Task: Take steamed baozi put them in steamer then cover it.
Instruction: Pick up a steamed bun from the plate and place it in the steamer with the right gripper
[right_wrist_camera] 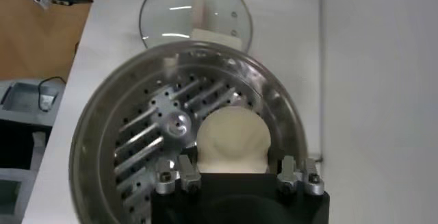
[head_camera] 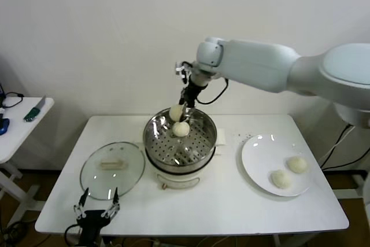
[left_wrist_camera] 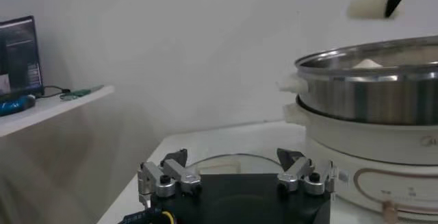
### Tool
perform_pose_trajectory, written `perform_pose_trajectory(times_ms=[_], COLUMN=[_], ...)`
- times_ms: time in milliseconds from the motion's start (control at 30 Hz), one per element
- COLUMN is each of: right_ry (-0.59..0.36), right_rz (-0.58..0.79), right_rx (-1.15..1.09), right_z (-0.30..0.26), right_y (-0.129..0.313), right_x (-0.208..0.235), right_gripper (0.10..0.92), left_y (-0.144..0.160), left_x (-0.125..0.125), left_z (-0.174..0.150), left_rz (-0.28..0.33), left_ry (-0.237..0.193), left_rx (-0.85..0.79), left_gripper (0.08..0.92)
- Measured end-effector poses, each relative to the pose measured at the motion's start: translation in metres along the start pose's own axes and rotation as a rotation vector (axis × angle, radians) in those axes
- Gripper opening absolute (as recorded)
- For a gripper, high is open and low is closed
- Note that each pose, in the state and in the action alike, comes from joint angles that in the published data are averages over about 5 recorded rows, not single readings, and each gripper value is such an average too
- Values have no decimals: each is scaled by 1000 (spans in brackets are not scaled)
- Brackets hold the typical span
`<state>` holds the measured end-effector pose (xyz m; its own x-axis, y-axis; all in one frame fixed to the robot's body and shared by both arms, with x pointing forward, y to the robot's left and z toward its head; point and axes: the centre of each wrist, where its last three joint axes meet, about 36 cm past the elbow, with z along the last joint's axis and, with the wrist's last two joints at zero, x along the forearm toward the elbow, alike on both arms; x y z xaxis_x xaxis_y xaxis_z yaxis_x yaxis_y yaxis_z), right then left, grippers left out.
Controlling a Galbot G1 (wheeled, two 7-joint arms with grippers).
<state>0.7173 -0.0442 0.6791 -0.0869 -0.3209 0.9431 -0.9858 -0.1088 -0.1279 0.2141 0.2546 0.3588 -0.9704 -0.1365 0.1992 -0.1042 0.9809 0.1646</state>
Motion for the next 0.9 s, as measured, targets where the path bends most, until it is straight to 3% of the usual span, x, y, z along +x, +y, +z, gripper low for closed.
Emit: perform_pose_trajectory(times_ms=[400,767,900], right_ry=[30,67,80], right_rz=[-73,-109,-111], right_rx=[54,83,91], right_z=[-41,-39,-37], right_y=[12,20,21], right_x=[-77,-107,-109], right_gripper=[666,675,730], left_y=[3,4,5], left_x=[-2,-2,-2], left_z=[1,4,6], left_rz=[0,-1,-7], left_ry=[7,16,20], left_rx=[7,6,6], left_gripper=[823,823,823])
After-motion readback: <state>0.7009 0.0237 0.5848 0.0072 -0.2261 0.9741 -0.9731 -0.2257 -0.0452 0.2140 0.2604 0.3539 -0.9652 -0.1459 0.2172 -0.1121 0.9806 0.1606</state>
